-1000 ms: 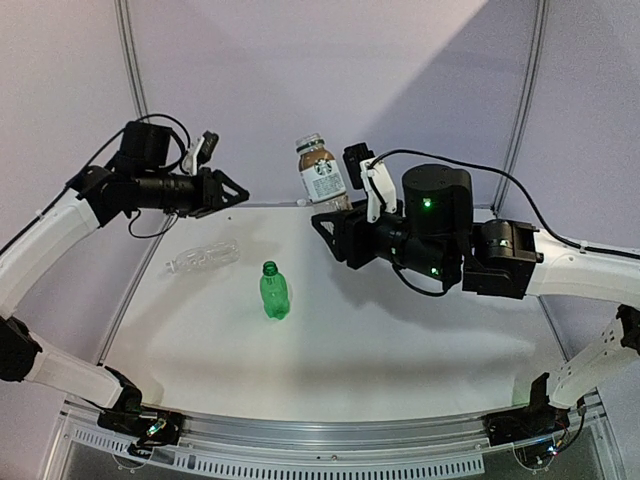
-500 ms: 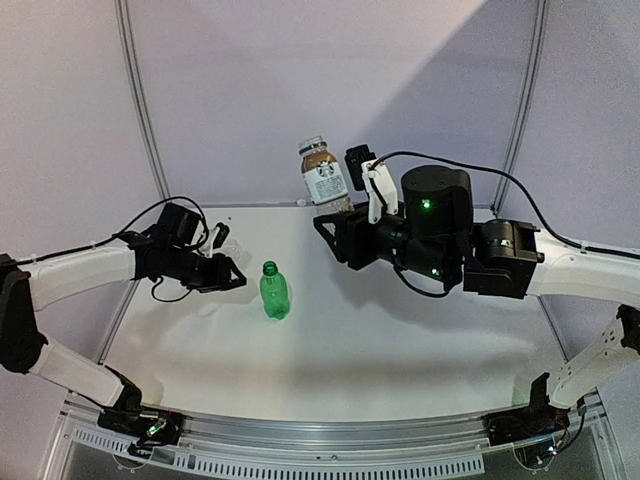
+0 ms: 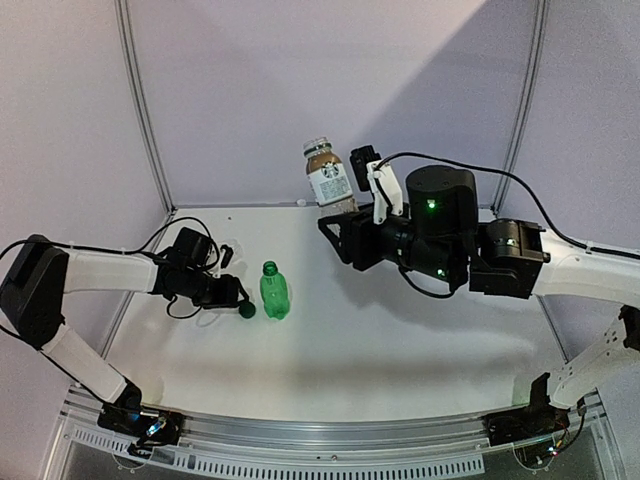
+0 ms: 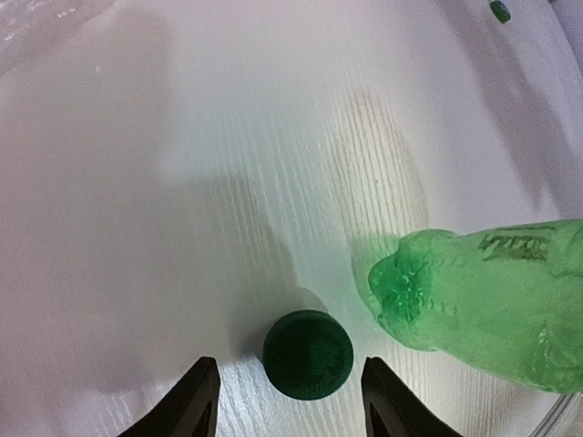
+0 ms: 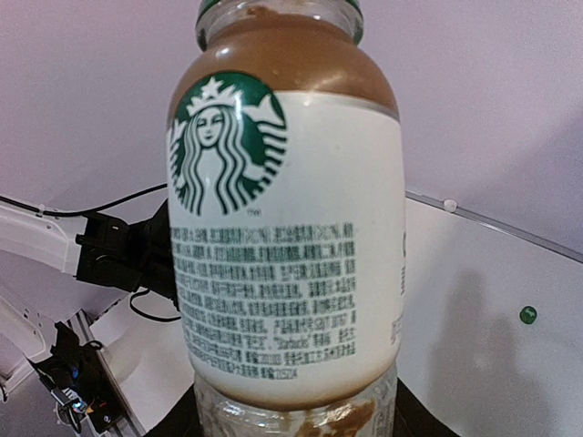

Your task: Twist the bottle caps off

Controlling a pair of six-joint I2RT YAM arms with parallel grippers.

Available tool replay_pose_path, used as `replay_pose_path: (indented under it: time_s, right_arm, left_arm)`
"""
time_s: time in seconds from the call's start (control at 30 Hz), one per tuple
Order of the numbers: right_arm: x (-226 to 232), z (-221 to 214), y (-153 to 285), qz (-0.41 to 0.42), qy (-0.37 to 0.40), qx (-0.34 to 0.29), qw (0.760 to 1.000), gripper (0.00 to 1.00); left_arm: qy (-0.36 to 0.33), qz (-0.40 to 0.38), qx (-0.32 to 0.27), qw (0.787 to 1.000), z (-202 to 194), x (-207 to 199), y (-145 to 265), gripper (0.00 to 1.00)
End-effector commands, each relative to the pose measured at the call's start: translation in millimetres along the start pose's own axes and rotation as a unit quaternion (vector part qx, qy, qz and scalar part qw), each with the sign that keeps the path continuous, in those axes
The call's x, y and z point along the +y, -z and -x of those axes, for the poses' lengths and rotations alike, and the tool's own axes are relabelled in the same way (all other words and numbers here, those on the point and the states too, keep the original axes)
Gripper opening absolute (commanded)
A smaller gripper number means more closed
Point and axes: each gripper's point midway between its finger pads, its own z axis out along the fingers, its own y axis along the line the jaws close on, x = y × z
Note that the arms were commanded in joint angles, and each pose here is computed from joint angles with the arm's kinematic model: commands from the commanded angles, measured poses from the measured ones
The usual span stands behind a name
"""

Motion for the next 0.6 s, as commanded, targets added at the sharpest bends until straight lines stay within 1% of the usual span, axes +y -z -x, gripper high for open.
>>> replay_pose_path:
  time_s: [0.0,0.07,0.2,0.33,0.37,0.43,0.57]
  right_arm:
    - [-6.5,7.0,13.1,-0.009,-0.008,-0.011,1.000,0.22]
    - [-6.5,8.0,13.8,-0.008,-0.007,-0.012,1.000,0.22]
    - [-5.2,10.5,14.4,-0.005,-0.003,-0.014,1.000,0.22]
    - [-4.8,13.0,15.0,-0.005,0.000,-0.016,1.000,0.22]
    - [-5.1,12.7,15.1,-0.006,0.001,-0.016,1.000,0.22]
    - [-4.9,13.3,15.2,-0.005,0.002,-0.016,1.000,0.22]
    - [-3.5,14.9,15.7,-0.001,0.002,-0.019,1.000,0.22]
  left_arm:
    - [0.003,0.013,-0.036,0.999,14.1,7.5,2.3,0.57]
    - [0.003,0.014,-0.037,0.999,13.8,7.4,3.9,0.59]
    - [0.001,0.014,-0.046,0.999,19.3,4.6,13.9,0.61]
    - [-0.010,0.012,-0.083,0.996,35.5,-5.0,44.0,0.65]
    - [-0.014,0.013,-0.097,0.995,41.4,-7.5,54.7,0.67]
    - [-0.025,0.009,-0.122,0.992,51.7,-14.8,76.8,0.75]
    - [-0.062,-0.019,-0.184,0.981,75.0,-40.7,133.4,0.98]
